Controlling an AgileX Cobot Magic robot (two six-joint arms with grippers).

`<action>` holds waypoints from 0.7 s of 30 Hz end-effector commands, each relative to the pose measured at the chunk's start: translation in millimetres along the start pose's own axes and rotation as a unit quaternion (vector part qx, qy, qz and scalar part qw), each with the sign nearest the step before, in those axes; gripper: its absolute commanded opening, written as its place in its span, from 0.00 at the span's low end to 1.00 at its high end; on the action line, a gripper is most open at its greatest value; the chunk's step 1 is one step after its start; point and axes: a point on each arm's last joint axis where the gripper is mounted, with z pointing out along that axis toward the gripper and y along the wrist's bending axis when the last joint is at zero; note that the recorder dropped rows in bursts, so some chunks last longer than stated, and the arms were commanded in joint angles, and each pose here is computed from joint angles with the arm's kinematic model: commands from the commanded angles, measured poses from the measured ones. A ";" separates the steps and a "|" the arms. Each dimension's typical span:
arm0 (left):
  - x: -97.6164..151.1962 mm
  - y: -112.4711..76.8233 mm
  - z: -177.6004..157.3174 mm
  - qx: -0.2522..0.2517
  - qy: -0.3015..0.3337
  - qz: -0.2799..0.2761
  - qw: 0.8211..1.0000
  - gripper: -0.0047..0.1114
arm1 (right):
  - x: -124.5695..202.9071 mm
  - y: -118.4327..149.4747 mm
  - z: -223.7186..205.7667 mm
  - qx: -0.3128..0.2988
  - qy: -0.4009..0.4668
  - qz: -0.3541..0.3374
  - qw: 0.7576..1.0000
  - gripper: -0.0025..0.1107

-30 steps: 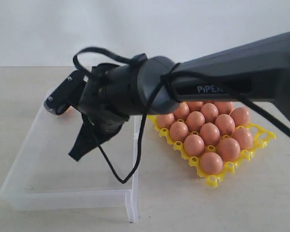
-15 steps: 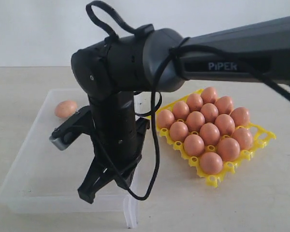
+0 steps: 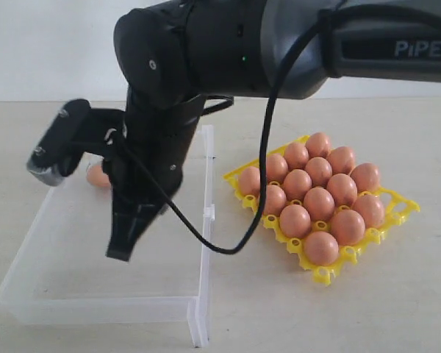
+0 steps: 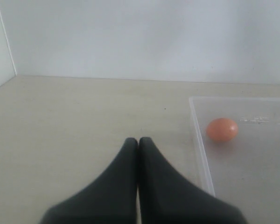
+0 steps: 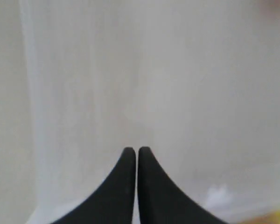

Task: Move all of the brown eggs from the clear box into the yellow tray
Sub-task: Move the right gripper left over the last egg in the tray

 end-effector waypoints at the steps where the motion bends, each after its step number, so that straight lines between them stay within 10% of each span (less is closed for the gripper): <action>1: -1.6 -0.3 -0.6 0.002 -0.004 -0.002 1.000 0.00 | -24.3 -16.9 2.4 0.090 -0.124 -0.045 0.987 0.26; 6: -1.6 -0.3 -0.6 0.002 -0.004 -0.002 1.000 0.00 | -39.9 -33.1 43.6 0.138 -0.146 -0.075 0.977 0.64; 21: -1.6 -0.3 -0.6 0.002 -0.004 -0.002 1.000 0.00 | -30.2 -104.2 103.7 0.180 -0.193 0.064 0.962 0.59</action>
